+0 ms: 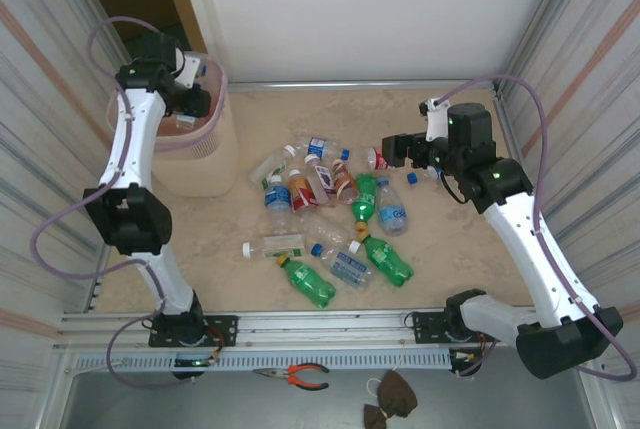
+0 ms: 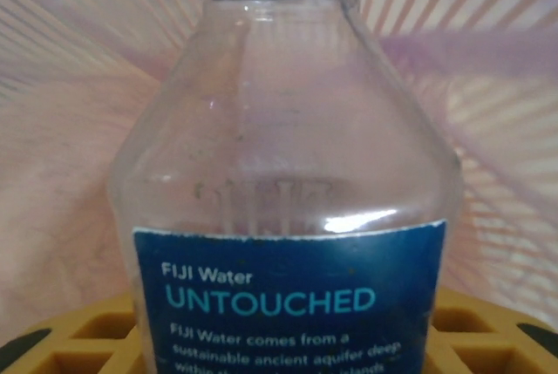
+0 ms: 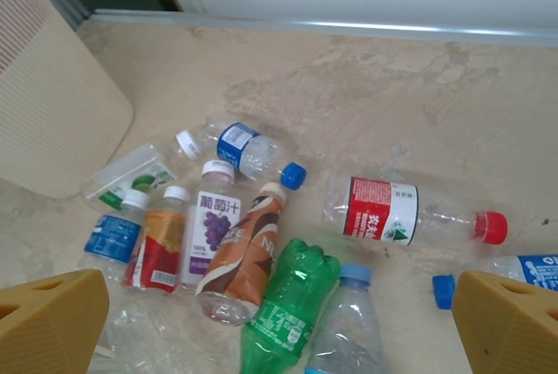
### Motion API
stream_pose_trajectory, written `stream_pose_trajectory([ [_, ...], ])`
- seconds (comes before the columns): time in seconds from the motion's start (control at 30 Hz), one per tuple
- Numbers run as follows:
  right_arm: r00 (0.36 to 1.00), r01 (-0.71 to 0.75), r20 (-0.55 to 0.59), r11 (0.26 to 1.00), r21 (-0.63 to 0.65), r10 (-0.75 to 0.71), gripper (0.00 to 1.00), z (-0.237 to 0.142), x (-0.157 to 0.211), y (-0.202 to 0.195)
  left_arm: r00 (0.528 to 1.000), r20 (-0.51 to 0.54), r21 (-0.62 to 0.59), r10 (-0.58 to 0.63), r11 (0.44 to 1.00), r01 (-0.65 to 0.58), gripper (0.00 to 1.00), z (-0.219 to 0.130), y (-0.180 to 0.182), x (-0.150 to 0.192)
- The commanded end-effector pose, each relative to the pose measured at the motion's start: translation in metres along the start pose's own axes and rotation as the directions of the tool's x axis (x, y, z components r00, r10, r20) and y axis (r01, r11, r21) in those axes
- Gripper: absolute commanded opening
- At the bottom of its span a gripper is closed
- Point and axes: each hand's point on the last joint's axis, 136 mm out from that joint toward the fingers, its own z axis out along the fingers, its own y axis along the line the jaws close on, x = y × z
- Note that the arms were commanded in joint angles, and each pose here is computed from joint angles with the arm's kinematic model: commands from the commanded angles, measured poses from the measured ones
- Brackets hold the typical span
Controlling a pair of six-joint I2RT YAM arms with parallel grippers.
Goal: Put the plastic bottles in the bin
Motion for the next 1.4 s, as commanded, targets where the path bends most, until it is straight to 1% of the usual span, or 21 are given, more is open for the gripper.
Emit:
stream_pose_trajectory([
  [0.0, 1.000, -0.003, 0.024, 1.000, 0.016, 0.003, 1.00, -0.012, -0.005, 0.000, 0.995, -0.100, 0.044, 0.002, 0.999, 0.002, 0.51, 0.020, -0.008, 0.025],
  [0.1, 1.000, -0.005, 0.013, 1.000, 0.020, 0.005, 1.00, -0.011, 0.000, -0.001, 0.986, -0.166, 0.054, -0.012, 0.998, 0.022, 0.51, 0.043, -0.010, 0.042],
  [0.23, 1.000, -0.006, 0.000, 1.000, 0.020, 0.006, 1.00, -0.010, 0.005, -0.001, 0.965, -0.262, 0.068, -0.024, 0.997, 0.043, 0.54, 0.073, -0.013, 0.063],
  [0.37, 1.000, -0.008, -0.012, 1.000, 0.023, 0.008, 1.00, -0.005, 0.011, -0.003, 0.945, -0.326, 0.085, -0.033, 0.994, 0.064, 0.55, 0.097, -0.016, 0.078],
  [0.43, 1.000, -0.015, -0.020, 1.000, 0.019, 0.015, 1.00, -0.003, 0.014, -0.003, 0.939, -0.342, 0.092, -0.035, 0.993, 0.070, 0.57, 0.102, -0.018, 0.081],
  [0.47, 1.000, -0.017, -0.024, 1.000, 0.015, 0.018, 1.00, -0.002, 0.015, -0.002, 0.926, -0.377, 0.097, -0.034, 0.992, 0.076, 0.59, 0.115, -0.019, 0.090],
  [0.57, 0.999, -0.023, -0.032, 1.000, 0.017, 0.024, 1.00, 0.002, 0.019, -0.003, 0.910, -0.412, 0.106, -0.043, 0.990, 0.094, 0.61, 0.127, -0.022, 0.100],
  [0.67, 0.998, -0.023, -0.051, 0.999, 0.023, 0.025, 1.00, 0.005, 0.024, -0.005, 0.906, -0.420, 0.107, -0.052, 0.988, 0.107, 0.63, 0.130, -0.024, 0.102],
  [0.73, 0.997, -0.025, -0.069, 0.999, 0.029, 0.027, 1.00, 0.007, 0.028, -0.006, 0.912, -0.405, 0.113, -0.058, 0.987, 0.113, 0.69, 0.127, -0.025, 0.098],
  [0.93, 0.996, -0.034, -0.078, 0.999, 0.037, 0.037, 1.00, 0.007, 0.033, -0.008, 0.940, -0.332, 0.119, -0.072, 0.986, 0.117, 0.75, 0.107, -0.024, 0.078],
  [0.97, 0.997, -0.034, -0.075, 0.999, 0.039, 0.036, 1.00, 0.006, 0.032, -0.009, 0.951, -0.301, 0.120, -0.073, 0.986, 0.113, 0.76, 0.095, -0.023, 0.069],
  [1.2, 0.996, -0.058, -0.070, 0.996, 0.068, 0.062, 1.00, 0.001, 0.032, -0.014, 0.981, -0.174, 0.136, -0.084, 0.985, 0.109, 0.78, 0.053, -0.023, 0.036],
  [1.37, 0.986, -0.143, -0.070, 0.984, 0.107, 0.151, 1.00, 0.001, 0.032, -0.030, 0.993, -0.085, 0.160, -0.086, 0.982, 0.099, 0.79, 0.019, -0.026, 0.018],
])
